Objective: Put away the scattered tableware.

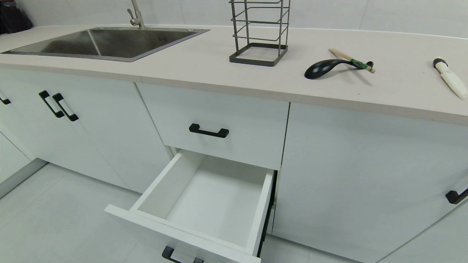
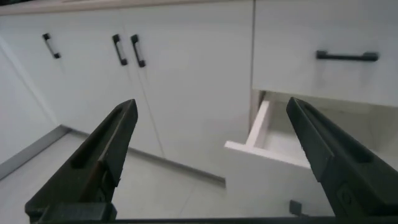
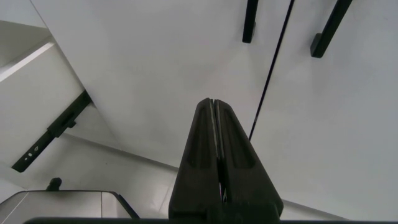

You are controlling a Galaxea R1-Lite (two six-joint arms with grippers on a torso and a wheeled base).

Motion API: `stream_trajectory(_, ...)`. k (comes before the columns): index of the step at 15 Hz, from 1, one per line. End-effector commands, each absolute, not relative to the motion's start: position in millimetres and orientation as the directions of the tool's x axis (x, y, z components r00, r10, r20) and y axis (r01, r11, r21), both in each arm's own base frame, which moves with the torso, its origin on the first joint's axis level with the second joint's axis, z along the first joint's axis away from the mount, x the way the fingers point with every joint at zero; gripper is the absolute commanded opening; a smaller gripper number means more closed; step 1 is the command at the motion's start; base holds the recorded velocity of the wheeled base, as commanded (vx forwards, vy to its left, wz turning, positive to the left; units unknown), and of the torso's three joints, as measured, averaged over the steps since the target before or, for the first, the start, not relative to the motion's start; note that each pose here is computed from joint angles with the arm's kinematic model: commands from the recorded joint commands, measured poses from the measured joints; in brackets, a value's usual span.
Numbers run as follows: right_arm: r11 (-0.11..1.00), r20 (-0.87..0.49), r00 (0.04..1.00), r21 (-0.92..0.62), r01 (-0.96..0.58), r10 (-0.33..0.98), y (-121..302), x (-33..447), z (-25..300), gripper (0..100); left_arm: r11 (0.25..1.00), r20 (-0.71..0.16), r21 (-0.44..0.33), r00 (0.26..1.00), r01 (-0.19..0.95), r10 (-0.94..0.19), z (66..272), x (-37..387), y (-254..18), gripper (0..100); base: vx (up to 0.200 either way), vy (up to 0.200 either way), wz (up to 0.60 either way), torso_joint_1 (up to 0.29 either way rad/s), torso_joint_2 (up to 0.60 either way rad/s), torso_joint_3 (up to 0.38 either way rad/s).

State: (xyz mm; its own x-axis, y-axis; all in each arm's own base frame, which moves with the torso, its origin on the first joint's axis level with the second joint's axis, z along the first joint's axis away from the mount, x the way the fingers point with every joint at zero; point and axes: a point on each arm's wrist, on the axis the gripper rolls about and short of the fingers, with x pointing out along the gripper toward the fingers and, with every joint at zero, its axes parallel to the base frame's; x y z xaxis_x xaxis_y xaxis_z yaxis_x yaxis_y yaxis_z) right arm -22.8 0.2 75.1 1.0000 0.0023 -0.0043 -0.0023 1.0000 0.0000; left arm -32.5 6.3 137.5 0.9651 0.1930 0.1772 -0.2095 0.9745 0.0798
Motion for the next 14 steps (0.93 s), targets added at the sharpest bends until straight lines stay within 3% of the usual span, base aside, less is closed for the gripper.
stream_trajectory(1, 1.0, -0.005, 1.0, 0.0, -0.005, 0.005, 0.2, -22.8, 75.0, 0, 0.97, 0.063, 0.101, 0.974, -0.223, 0.218, 82.0, -23.6, 4.8, 100, 0.0, 0.0, 0.0, 0.0, 0.0, 0.0)
stream_trajectory(5, 1.0, -0.005, 1.0, 0.0, -0.005, 0.005, 0.2, -22.8, 75.0, 0, 0.997, 0.047, 0.048, 0.997, -0.062, 0.06, 80.4, -23.0, 1.3, 100, 0.0, 0.0, 0.0, 0.0, 0.0, 0.0)
stream_trajectory(6, 1.0, -0.005, 1.0, -0.001, -0.005, 0.005, 0.2, -22.8, 75.0, 0, 0.998, -0.011, 0.056, 0.999, 0.034, -0.034, 74.6, -22.9, -0.8, 100, 0.0, 0.0, 0.0, 0.0, 0.0, 0.0)
stream_trajectory(8, 1.0, -0.006, 1.0, -0.005, -0.005, 0.005, 0.2, -22.7, 75.0, 0, 0.998, -0.002, 0.052, 0.999, 0.037, -0.037, 75.6, -22.9, -0.9, 100, 0.0, 0.0, 0.0, 0.0, 0.0, 0.0)
stream_trajectory(11, 1.0, -0.003, 1.0, -0.005, -0.005, 0.005, 0.2, -22.9, 75.4, 0, 0.998, -0.002, 0.046, 0.999, 0.037, -0.037, 75.6, -22.9, -0.9, 100, 0.0, 0.0, 0.6, -0.001, 0.0, 0.004)
stream_trajectory(14, 1.0, -0.005, 1.0, -0.003, -0.005, 0.005, 0.2, -22.8, 75.0, 0, 0.999, -0.002, 0.037, 0.999, 0.037, -0.037, 75.6, -22.9, -0.9, 100, 0.0, 0.0, 0.0, 0.0, 0.0, 0.0)
